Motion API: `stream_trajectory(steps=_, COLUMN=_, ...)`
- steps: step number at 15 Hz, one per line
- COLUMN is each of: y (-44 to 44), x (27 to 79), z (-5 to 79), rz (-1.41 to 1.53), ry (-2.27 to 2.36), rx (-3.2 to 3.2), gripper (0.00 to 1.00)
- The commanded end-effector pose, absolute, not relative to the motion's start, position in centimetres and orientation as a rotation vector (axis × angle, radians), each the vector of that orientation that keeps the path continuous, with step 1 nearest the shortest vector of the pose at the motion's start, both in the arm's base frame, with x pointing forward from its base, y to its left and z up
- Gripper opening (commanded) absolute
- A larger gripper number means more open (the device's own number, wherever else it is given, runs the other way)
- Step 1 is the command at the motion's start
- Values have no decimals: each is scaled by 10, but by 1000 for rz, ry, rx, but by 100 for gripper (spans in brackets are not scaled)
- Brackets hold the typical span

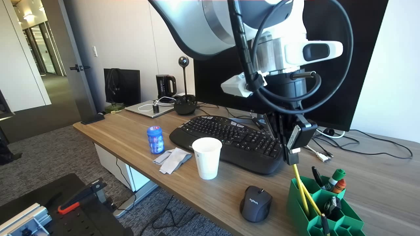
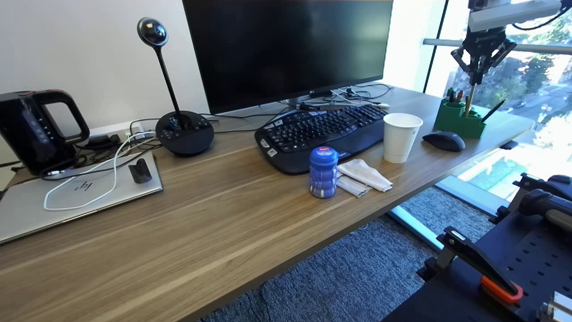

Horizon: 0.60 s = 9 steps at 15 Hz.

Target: Pick up the pencil and put it in the cup

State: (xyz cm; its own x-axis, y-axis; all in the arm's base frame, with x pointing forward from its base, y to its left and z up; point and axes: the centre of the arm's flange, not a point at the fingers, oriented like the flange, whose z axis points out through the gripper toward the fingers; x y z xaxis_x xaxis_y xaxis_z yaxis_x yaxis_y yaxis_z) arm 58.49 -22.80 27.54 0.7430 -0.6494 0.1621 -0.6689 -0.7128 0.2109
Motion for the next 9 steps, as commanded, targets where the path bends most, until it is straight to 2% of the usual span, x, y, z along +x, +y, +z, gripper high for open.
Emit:
stream_trajectory(steps=1, y=-221, x=567, z=303, rz=150, ry=-995, rx=2739, gripper=2)
stream_trajectory(steps=9, y=-212, x=557, z=325, rz=178, ry=-936, rx=2787, gripper=2)
